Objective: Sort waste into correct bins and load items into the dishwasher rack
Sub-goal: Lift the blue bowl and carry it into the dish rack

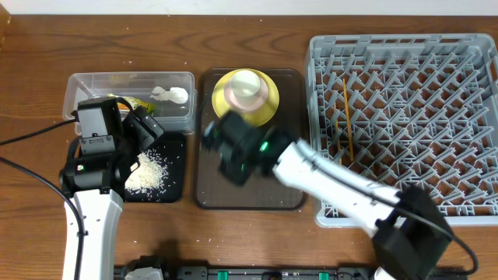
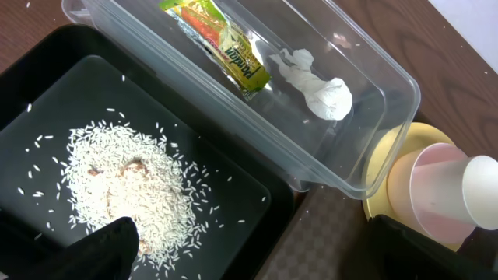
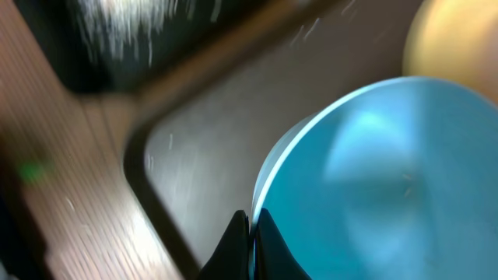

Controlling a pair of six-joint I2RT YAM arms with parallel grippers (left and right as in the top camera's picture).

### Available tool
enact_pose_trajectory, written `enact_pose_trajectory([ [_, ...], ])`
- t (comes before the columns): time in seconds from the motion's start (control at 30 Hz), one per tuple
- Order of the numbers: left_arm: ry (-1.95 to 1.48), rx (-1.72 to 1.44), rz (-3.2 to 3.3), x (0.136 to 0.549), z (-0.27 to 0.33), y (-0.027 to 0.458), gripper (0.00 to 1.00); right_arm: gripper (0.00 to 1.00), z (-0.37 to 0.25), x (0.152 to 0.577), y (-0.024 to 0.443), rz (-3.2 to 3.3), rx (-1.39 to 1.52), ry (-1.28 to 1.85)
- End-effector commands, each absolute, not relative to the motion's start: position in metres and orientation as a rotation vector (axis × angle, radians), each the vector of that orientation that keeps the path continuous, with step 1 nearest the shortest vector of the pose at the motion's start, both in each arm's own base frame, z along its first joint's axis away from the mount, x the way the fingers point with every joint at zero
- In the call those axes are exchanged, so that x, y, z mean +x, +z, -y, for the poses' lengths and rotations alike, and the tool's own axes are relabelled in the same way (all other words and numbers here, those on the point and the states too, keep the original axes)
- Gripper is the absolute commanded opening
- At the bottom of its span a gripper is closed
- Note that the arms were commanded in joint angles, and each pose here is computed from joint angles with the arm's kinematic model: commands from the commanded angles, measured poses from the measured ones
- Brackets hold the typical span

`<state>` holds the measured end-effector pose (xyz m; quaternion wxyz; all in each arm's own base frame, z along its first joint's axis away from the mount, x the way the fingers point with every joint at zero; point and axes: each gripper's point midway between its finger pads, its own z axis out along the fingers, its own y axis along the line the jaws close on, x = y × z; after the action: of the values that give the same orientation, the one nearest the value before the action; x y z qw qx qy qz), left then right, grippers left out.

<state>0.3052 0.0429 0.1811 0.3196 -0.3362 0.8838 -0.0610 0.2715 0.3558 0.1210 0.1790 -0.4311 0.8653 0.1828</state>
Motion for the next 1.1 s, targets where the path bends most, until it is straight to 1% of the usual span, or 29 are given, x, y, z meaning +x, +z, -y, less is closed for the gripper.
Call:
enact_pose_trajectory([
  [0.0, -0.147, -0.899, -2.305, 0.307, -0.047, 0.185, 0.96, 0.01, -0.357, 0.299, 0.184, -2.359, -1.089, 0.857],
  [0.1, -0.147, -0.899, -2.305, 0.307, -0.047, 0.185, 0.96, 0.01, -0.337, 0.338, 0.231, -2.250, -0.950, 1.103],
  [0.2, -0.147, -0.899, -2.305, 0.307, -0.047, 0.185, 0.96, 0.01, -0.302, 0.375, 0.269, -2.122, -0.809, 1.303],
  [0.27, -0.147, -0.899, -2.305, 0.307, -0.047, 0.185, 0.96, 0.01, -0.267, 0.400, 0.285, -2.057, -0.716, 1.374],
  [0.33, -0.147, -0.899, -2.305, 0.307, -0.047, 0.185, 0.96, 0.01, -0.239, 0.417, 0.290, -2.032, -0.646, 1.387],
  [0.43, -0.147, -0.899, -2.305, 0.307, -0.047, 0.185, 0.96, 0.01, -0.195, 0.444, 0.283, -2.049, -0.507, 1.360],
  [0.57, -0.147, -0.899, -2.305, 0.307, -0.047, 0.185, 0.96, 0.01, -0.161, 0.466, 0.267, -2.050, -0.400, 1.415],
  [0.87, -0.146, -0.899, -2.306, 0.306, -0.047, 0.185, 0.96, 0.01, -0.142, 0.493, 0.219, -2.024, -0.276, 1.767],
  [0.97, -0.146, -0.899, -2.306, 0.307, -0.047, 0.185, 0.96, 0.01, -0.137, 0.497, 0.207, -2.038, -0.238, 1.798],
  [1.07, -0.147, -0.899, -2.305, 0.307, -0.047, 0.185, 0.96, 0.01, -0.130, 0.498, 0.205, -2.044, -0.208, 1.801],
])
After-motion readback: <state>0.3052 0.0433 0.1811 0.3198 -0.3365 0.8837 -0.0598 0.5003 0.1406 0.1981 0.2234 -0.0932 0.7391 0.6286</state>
